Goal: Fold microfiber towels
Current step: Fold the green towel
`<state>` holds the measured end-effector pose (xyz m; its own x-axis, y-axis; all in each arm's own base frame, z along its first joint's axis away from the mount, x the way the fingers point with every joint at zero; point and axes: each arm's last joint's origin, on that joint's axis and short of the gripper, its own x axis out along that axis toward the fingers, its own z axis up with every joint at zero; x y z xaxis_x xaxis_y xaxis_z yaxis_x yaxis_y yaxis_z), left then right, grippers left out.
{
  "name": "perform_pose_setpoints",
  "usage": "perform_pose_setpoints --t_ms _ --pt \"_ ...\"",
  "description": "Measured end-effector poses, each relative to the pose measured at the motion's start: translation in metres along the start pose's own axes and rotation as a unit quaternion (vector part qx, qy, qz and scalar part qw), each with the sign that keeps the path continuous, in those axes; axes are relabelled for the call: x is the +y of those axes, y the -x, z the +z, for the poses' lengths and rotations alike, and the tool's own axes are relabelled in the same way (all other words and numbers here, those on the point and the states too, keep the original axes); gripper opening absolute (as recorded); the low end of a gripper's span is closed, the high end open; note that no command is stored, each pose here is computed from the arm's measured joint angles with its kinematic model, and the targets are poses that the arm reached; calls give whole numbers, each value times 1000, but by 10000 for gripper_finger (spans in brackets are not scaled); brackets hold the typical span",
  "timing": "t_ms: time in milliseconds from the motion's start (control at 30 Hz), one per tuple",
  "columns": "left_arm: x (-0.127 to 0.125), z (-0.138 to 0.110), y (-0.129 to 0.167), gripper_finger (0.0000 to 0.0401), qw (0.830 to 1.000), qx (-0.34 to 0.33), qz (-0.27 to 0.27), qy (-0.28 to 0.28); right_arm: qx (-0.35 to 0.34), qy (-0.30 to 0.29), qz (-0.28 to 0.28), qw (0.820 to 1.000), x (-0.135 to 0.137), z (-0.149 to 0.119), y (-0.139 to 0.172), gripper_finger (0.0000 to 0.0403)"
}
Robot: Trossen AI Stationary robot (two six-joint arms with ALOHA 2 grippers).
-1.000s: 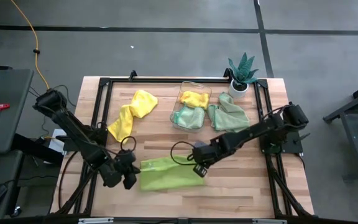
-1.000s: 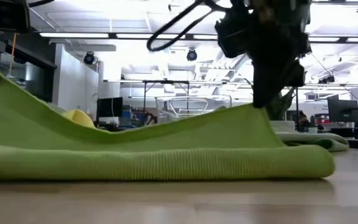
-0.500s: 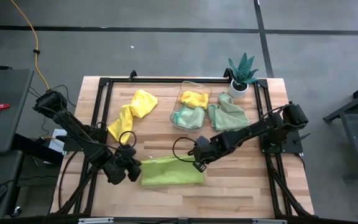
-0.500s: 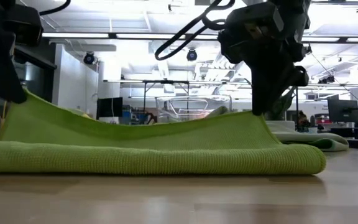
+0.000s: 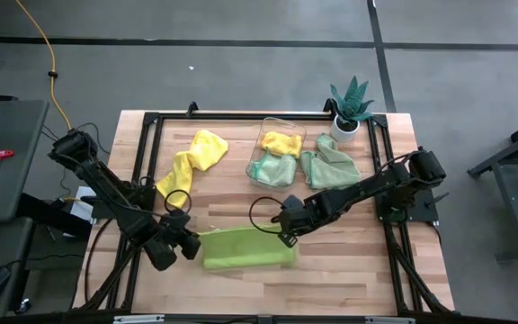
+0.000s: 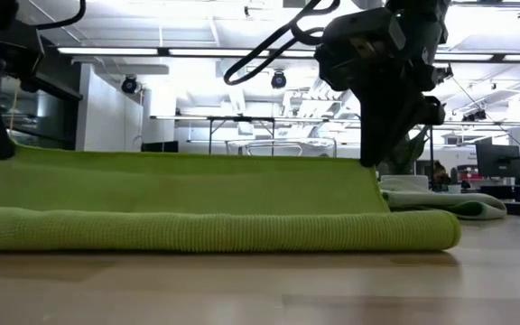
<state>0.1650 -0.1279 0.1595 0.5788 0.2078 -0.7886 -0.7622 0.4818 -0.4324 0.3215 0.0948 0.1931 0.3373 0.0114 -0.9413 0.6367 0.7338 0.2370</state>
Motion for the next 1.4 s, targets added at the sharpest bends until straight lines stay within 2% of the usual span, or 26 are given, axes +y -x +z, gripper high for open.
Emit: perform_pose_setpoints --t_ms 500,633,733,900,1067,1167,1267,1400 --pt "1 1 0 0 1000 -14 5 -23 -8 -4 -4 1000 0 1 0 0" --pt "1 1 0 7 1000 -14 6 -23 -10 -4 -2 1000 0 1 0 11" --pt "3 1 0 21 999 -13 12 -27 -10 -4 -2 1000 0 1 0 34" --pt "8 2 0 53 998 -13 35 -42 -27 -3 -14 1000 -1 2 0 96" --pt "11 7 6 93 998 -15 42 -47 -29 27 -31 999 -5 5 0 154" --pt "8 10 15 113 998 -15 9 -61 -12 62 -34 997 -8 5 3 177" --pt "-1 8 25 126 993 -15 -61 -95 12 117 -33 993 -8 -5 10 187" --pt "-19 -5 33 130 979 -15 -154 -134 40 182 -42 982 -5 -25 19 188"
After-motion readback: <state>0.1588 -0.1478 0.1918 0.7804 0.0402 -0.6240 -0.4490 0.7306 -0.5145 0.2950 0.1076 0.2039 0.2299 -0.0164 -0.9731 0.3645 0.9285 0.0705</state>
